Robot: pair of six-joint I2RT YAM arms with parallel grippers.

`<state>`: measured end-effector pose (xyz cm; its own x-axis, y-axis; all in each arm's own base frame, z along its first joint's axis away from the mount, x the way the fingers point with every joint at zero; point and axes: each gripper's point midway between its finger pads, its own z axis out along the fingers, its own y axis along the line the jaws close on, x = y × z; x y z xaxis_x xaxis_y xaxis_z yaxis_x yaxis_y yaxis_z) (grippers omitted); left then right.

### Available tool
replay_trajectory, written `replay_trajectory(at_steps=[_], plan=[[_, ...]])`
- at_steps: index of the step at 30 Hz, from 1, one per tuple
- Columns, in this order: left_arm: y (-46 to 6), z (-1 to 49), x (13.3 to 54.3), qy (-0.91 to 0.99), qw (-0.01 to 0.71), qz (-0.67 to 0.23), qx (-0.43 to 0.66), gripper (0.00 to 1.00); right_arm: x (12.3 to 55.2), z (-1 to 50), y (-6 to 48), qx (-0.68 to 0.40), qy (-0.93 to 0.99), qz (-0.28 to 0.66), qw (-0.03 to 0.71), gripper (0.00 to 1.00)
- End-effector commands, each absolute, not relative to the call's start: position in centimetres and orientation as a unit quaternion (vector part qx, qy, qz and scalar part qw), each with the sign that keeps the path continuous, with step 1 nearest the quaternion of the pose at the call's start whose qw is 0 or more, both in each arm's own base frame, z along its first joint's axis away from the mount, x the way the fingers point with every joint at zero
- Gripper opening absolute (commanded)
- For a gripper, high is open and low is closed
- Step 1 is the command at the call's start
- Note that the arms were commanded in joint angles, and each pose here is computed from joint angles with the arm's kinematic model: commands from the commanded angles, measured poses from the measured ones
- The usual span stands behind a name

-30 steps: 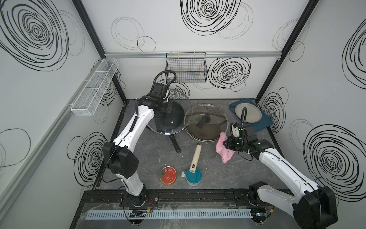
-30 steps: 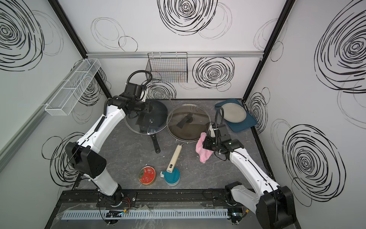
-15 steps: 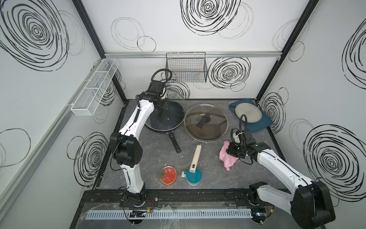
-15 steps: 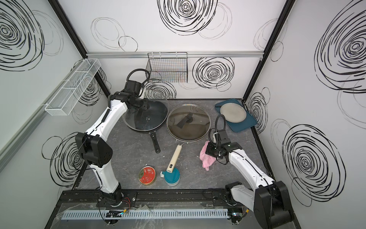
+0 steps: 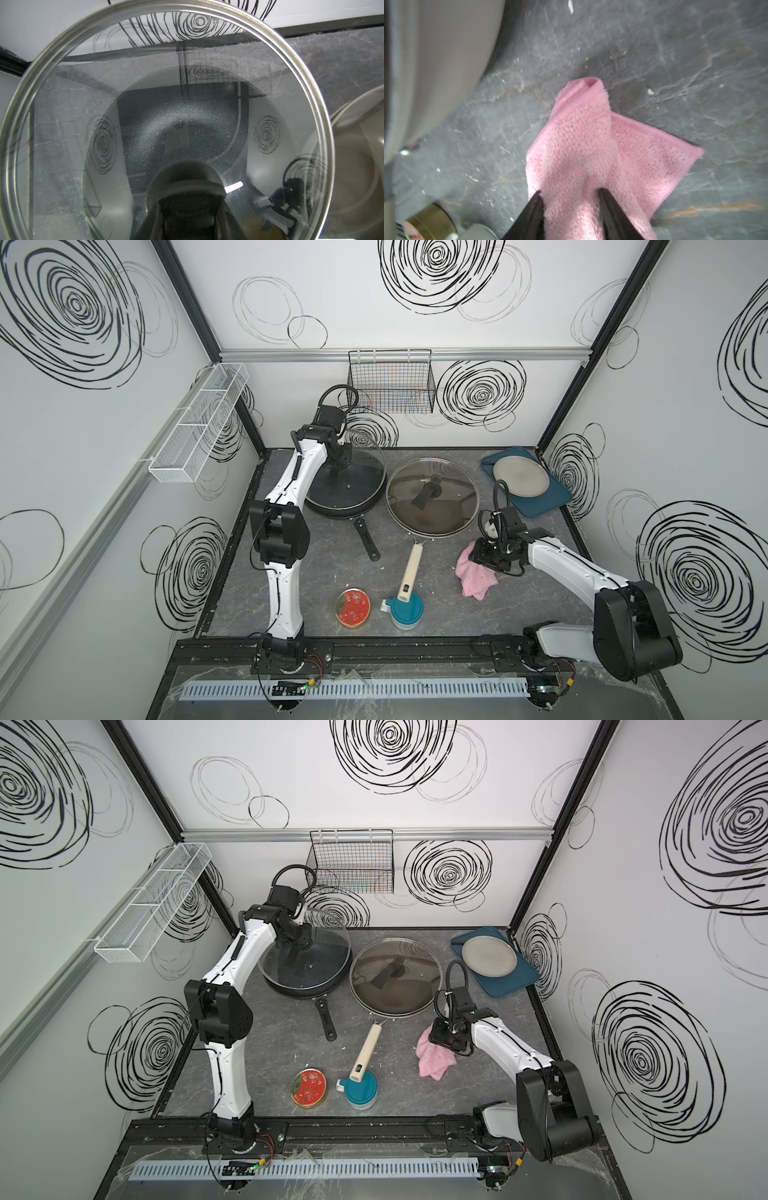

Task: Wipe the pot lid with a cloth
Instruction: Place the pot lid on the cooking pot.

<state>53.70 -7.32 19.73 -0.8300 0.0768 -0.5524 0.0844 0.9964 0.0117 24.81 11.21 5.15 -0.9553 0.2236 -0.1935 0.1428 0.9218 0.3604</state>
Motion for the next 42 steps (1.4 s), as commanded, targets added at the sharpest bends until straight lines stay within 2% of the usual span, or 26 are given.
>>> replay_trajectory(at_steps=[1, 42], plan=[[-7.2, 24.5, 55.9, 0.932, 0.359, -0.010, 0.048, 0.00, 25.3, 5.8, 11.1, 0.095, 0.972, 0.176, 0.119, 0.51], [-6.9, 19.2, 56.3, 0.954, 0.291, -0.053, 0.040, 0.00, 25.8, 5.5, 12.0, 0.107, 0.964, 0.215, 0.113, 0.51]])
